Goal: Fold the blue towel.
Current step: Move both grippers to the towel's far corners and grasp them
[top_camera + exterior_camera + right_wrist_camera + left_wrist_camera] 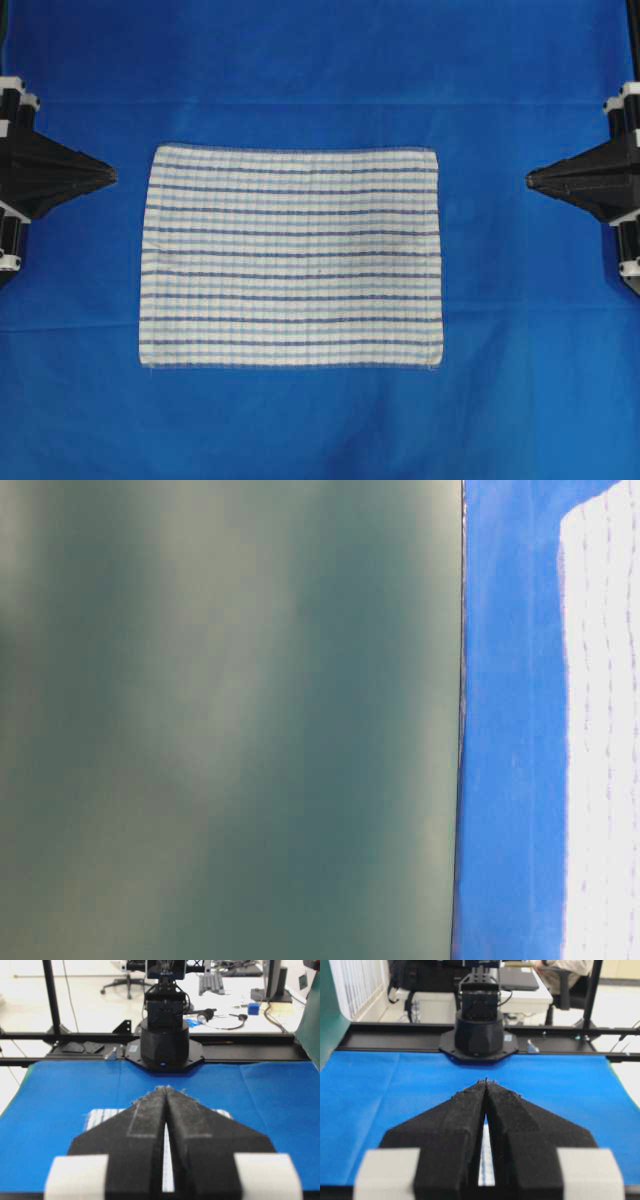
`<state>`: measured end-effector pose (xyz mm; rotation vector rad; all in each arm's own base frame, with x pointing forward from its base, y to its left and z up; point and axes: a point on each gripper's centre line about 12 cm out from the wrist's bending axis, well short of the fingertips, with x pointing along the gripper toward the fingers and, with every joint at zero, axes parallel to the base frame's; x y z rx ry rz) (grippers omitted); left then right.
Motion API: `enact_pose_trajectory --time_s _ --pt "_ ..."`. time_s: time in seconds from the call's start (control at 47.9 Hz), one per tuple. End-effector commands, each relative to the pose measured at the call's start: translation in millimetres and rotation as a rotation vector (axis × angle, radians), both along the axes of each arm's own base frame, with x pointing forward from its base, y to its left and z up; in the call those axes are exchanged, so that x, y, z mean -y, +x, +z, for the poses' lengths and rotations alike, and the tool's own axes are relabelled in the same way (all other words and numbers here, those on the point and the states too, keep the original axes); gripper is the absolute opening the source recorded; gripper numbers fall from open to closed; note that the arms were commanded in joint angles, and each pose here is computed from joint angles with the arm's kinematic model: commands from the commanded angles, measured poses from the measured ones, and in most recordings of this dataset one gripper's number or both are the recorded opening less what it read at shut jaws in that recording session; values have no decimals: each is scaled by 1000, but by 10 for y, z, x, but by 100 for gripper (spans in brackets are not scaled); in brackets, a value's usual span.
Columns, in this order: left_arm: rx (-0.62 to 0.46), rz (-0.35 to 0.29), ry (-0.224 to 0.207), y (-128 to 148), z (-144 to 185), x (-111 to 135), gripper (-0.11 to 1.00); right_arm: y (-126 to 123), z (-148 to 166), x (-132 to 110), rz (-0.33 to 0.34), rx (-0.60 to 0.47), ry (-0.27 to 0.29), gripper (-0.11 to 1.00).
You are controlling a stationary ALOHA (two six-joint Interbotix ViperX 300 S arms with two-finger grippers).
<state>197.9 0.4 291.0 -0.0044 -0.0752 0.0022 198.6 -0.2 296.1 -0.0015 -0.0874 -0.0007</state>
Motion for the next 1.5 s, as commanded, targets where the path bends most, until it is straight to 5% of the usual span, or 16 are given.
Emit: enact_pose_trajectory --time_s 0.0,0.23,0.69,0.773,0.961,1.066,1.483 --pt "-23 11 -33 30 28 -20 0 39 60 5 -3 9 8 0" --pt "-84 28 -33 63 -82 -54 0 185 -55 76 -35 -98 37 0" --pt "-296 158 -76 198 -701 -333 1 495 -763 592 -246 -422 161 1" --pt "-349 178 -84 222 -873 -379 10 572 -937 661 -267 -495 176 7" --pt "-489 255 -118 270 -1260 -560 60 743 -1305 800 -301 -635 200 57" --pt "-561 302 -140 281 -1444 -679 85 812 -1476 877 -321 -689 216 55" --pt "-686 411 -194 276 -1914 -964 86 896 -1996 1117 -386 -788 257 53"
